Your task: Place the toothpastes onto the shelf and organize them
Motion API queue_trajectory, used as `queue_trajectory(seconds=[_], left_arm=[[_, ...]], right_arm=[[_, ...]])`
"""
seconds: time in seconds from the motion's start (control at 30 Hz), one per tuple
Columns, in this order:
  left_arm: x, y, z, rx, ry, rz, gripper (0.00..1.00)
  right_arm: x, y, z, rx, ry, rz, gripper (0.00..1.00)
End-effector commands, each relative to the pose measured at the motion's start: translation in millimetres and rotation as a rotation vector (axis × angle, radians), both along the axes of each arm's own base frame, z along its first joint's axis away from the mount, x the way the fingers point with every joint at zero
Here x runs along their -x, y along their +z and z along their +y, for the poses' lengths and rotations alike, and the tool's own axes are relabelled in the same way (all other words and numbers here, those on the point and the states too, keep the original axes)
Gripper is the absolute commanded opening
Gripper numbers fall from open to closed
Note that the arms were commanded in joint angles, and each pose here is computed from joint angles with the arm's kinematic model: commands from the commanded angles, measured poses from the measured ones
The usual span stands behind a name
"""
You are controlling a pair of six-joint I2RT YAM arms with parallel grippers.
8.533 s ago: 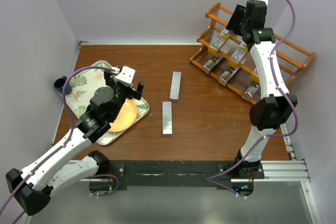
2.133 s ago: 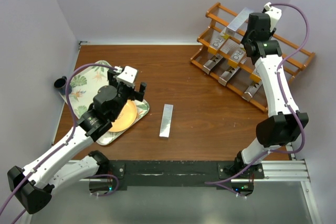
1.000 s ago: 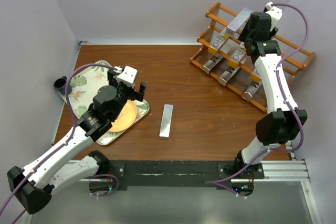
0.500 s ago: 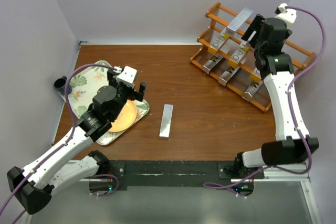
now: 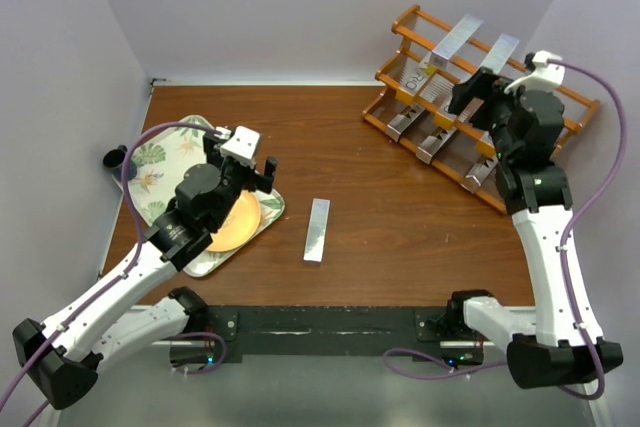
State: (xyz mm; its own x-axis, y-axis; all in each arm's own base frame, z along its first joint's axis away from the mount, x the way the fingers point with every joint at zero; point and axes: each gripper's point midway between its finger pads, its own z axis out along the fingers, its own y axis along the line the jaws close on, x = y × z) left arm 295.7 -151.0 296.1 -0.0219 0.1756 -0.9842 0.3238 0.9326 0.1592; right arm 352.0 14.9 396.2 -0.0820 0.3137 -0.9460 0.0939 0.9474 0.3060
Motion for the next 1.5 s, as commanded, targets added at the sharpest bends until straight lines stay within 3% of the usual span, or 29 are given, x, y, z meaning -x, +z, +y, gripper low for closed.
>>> queue_trajectory(seconds=[0.0, 0.37, 0.93, 1.47], left_arm=[[-0.9, 12.3, 2.5, 0.047, 0.019, -0.027, 0.98], [-4.2, 10.2, 13.1, 0.045, 0.081, -0.03, 0.98], [-5.9, 8.0, 18.2, 0.03, 0.11, -0.035, 0.98], [-4.7, 9.5, 18.3, 0.03, 0.107, -0.039, 0.98]], right_arm=[[10.1, -28.7, 40.8, -0.034, 0.157, 0.034, 0.98], [54.9, -152.2, 158.7, -0.068, 0.311, 0.243, 0.98], [150.0, -280.9, 294.0, 0.117, 0.336, 0.367, 0.98], [160.6, -342.9, 335.1, 0.254, 0.323, 0.469, 0.84]])
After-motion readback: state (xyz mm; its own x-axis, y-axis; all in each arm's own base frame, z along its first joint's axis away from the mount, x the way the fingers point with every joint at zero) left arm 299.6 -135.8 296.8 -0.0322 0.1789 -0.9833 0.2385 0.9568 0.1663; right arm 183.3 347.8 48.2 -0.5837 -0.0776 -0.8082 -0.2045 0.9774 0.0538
